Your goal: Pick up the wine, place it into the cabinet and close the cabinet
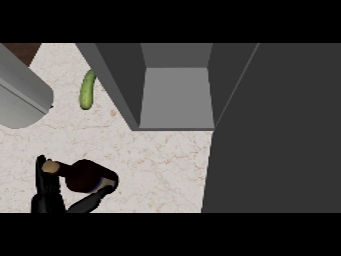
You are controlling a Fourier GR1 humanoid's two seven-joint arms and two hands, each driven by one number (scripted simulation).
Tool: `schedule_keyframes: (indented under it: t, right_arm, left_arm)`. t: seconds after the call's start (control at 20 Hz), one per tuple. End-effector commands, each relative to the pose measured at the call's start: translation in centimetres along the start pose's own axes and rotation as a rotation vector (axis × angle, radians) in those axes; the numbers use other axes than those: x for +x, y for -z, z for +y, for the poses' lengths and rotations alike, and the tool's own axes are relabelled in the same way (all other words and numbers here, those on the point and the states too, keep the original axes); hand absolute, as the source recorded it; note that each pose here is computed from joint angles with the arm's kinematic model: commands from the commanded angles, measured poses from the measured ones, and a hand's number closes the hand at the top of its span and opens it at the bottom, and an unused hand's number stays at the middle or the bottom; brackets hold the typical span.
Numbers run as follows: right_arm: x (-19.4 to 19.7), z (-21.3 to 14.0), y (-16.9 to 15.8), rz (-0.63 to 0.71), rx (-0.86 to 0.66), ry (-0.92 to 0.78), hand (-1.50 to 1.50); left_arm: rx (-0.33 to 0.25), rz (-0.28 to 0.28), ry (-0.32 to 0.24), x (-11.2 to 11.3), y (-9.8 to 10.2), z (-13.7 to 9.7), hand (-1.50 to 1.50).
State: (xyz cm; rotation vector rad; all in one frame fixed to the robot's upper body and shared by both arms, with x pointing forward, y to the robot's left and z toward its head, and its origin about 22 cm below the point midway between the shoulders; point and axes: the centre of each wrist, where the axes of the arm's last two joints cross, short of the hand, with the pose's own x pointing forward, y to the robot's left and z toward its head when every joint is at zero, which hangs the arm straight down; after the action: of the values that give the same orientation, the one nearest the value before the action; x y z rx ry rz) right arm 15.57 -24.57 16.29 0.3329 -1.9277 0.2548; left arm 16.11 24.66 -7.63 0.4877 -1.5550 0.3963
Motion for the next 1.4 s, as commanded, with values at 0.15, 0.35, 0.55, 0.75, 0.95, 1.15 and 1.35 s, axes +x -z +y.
schedule_keyframes:
  t: [0.15,0.35,0.55,0.75,0.95,1.15,1.35]
  right_arm:
    - [3.2,0.5,-1.7,-0.046,0.034,0.003,-1.5]
    - [1.1,-0.3,0.0,-0.06,0.006,0.001,-1.5]
    - [3.1,0.6,-1.7,-0.026,0.015,0.007,-1.5]
    - [2.1,0.2,-1.3,-0.039,0.011,0.001,-1.5]
    - [2.0,-0.4,-0.3,-0.047,0.029,0.002,-1.5]
    - [3.0,1.3,-1.5,-0.045,0.014,-0.004,-1.5]
    - [2.6,0.1,-0.4,-0.024,0.038,-0.007,-1.5]
  left_arm:
    - [-0.007,0.034,-0.008,-3.0,0.6,-0.4,-1.5]
    - [-0.044,0.038,-0.018,-3.5,0.1,-1.9,-1.5]
    - [-0.033,0.056,-0.081,-4.2,2.2,-1.6,-1.5]
    - [-0.09,0.088,-0.213,-5.4,2.2,-3.9,1.5]
    - [-0.159,0.076,-0.162,-6.9,2.3,-3.6,1.5]
    - [-0.138,0.03,-0.104,-6.2,-0.5,-4.6,1.5]
    - [-0.202,0.027,-0.13,-8.2,1.9,-1.0,1.5]
